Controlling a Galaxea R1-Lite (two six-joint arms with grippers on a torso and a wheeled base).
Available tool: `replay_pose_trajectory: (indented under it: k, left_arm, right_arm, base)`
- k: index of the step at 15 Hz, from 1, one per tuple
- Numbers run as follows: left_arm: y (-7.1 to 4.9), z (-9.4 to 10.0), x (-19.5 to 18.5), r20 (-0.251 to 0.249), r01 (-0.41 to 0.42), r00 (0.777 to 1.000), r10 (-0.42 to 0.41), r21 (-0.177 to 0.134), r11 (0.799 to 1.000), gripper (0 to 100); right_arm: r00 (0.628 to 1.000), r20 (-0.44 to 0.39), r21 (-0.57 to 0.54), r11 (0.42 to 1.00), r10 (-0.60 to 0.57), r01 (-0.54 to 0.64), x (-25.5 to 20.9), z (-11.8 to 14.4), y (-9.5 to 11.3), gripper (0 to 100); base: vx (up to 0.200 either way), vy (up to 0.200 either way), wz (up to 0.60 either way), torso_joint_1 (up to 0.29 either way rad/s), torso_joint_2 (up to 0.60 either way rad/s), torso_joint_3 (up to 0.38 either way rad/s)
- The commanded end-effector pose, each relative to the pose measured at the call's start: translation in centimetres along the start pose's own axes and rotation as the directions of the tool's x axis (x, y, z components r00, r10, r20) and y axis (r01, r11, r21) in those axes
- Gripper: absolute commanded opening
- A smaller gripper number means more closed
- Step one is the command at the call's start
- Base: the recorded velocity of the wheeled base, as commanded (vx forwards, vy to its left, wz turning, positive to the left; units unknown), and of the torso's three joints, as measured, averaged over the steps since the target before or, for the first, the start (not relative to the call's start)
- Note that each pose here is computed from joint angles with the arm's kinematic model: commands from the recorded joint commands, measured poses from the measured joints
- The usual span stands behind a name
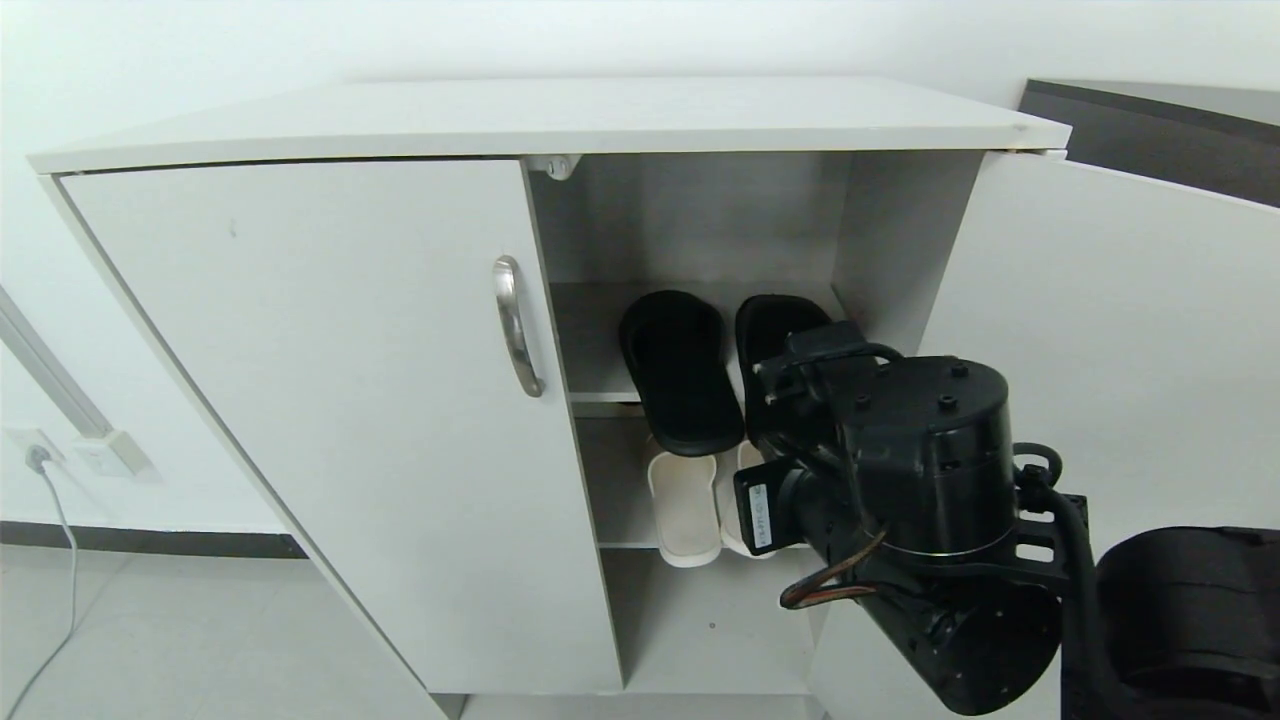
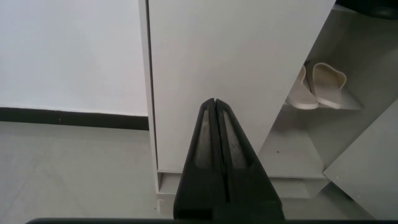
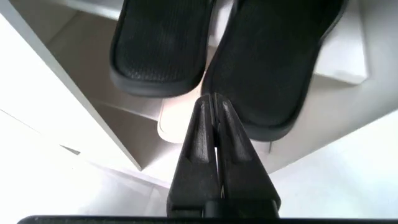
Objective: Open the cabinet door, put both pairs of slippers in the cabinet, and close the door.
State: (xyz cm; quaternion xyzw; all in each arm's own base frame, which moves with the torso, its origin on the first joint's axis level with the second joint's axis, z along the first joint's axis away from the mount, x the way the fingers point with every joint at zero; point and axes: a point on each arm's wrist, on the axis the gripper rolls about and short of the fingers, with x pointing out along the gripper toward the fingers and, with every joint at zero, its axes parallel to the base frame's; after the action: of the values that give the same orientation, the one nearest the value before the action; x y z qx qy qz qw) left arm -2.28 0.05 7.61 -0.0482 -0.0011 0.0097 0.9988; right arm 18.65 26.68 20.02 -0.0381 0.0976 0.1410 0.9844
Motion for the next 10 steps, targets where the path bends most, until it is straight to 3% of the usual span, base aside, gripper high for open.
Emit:
replay_pose_trajectory:
  k: [1, 10]
  left_arm:
    - [0.00, 0.00, 0.01, -0.001, 0.000, 1.000, 0.000, 0.000, 1.000, 0]
    - [0.00, 0.00, 0.01, -0.001, 0.000, 1.000, 0.000, 0.000, 1.000, 0]
  right_arm:
    - [1.000, -0.016, -0.017, 1.000, 0.005, -0.005, 0.52, -0.87, 0.70, 0]
    - [1.000, -0.025, -0.024, 1.000, 0.019, -0.020, 0.72, -1.72, 0.92, 0]
  base:
    - [-0.200, 0.000, 0.00, 0.012, 0.00, 0.007]
    - [-0.200, 0.000, 0.00, 0.001, 0.00, 0.001]
